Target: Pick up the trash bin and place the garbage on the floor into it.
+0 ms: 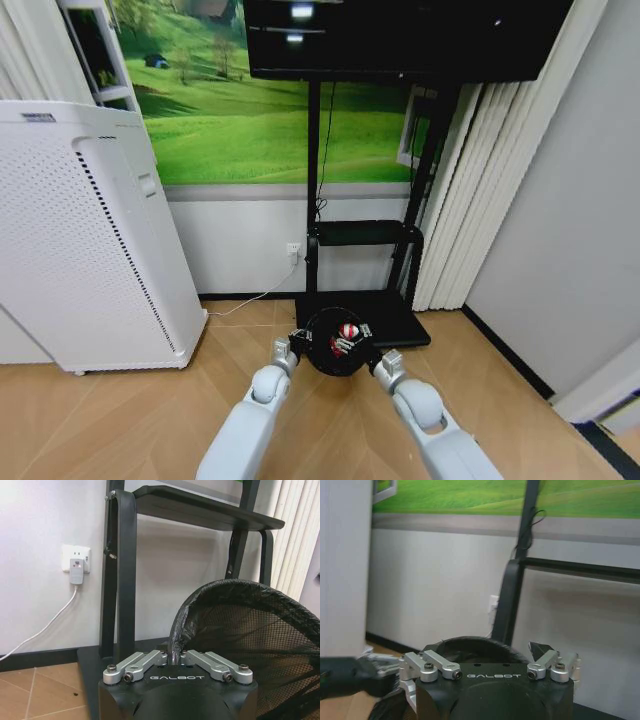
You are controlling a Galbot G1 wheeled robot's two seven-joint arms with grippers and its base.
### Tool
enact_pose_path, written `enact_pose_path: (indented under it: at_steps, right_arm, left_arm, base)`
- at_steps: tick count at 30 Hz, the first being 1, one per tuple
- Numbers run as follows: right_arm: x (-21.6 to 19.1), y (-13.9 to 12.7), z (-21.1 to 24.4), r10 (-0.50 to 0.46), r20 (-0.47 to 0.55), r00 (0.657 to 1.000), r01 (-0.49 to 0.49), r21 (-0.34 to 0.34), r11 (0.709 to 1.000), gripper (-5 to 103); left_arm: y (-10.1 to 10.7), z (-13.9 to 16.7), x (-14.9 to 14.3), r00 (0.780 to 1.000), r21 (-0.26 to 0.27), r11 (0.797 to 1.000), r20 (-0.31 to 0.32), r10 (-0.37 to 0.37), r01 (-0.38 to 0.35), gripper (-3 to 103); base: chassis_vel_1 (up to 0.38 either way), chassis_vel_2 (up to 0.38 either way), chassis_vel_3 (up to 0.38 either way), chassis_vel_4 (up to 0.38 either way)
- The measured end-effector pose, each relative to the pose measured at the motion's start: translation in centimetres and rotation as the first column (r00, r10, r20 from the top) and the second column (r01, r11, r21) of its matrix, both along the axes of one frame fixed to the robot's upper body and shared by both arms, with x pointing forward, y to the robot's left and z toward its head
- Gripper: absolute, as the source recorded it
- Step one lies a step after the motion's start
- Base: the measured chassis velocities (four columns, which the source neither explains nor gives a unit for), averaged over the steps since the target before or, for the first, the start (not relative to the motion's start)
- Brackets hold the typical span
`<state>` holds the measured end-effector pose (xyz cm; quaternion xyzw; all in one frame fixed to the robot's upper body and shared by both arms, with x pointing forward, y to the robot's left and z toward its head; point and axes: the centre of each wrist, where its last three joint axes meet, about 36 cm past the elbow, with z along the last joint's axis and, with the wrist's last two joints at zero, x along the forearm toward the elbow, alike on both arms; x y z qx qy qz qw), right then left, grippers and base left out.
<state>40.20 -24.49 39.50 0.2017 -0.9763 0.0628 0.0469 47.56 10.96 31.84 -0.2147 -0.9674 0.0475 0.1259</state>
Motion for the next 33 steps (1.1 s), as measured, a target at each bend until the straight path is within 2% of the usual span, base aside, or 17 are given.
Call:
enact_pose_path:
  at_steps: [2,6,8,9,13,22,33]
  right_arm:
    - [-0.2,-1.4,0.7,-0.045,0.004,0.999,0.045,0.021,0.999,99]
    - [-0.4,-2.2,1.2,-0.082,0.01,0.997,0.082,0.034,0.996,100]
    - [-1.9,-5.1,1.9,-0.215,-0.008,0.977,0.215,0.077,0.974,100]
    - [-2.4,-6.4,1.6,-0.239,-0.024,0.971,0.241,0.069,0.968,100]
    - [-3.5,-8.4,0.3,-0.265,-0.079,0.961,0.269,0.047,0.962,100]
    - [-3.9,-8.9,-0.8,-0.255,-0.11,0.961,0.263,0.065,0.963,100]
    - [-3.1,-8.2,-1.8,-0.22,-0.126,0.967,0.231,0.082,0.97,100]
  left_arm:
    - [0.5,0.2,0.0,1.0,0.004,1.0,0.007,0.005,-0.005,3]
    - [0.8,0.2,-0.1,1.0,0.007,1.0,0.009,0.009,-0.009,3]
    - [1.8,0.5,-0.4,1.0,0.007,1.0,0.016,0.024,-0.024,3]
    - [2.1,0.5,-0.5,0.999,0.009,1.0,0.016,0.028,-0.028,3]
    - [2.4,0.6,-0.5,0.999,0.008,0.999,0.019,0.034,-0.034,3]
    - [2.4,0.9,-0.5,0.999,0.013,0.999,0.024,0.029,-0.03,3]
    - [2.2,1.0,-0.8,0.999,0.014,1.0,0.023,0.025,-0.025,3]
  base:
    - [0.0,0.0,0.0,0.0]
    - [0.0,0.0,0.0,0.0]
    - [0.0,0.0,0.0,0.0]
    - [0.0,0.0,0.0,0.0]
    - [0.0,0.0,0.0,0.0]
    - [0.025,-0.014,-0.019,0.017]
    - [0.144,-0.188,-0.14,0.173]
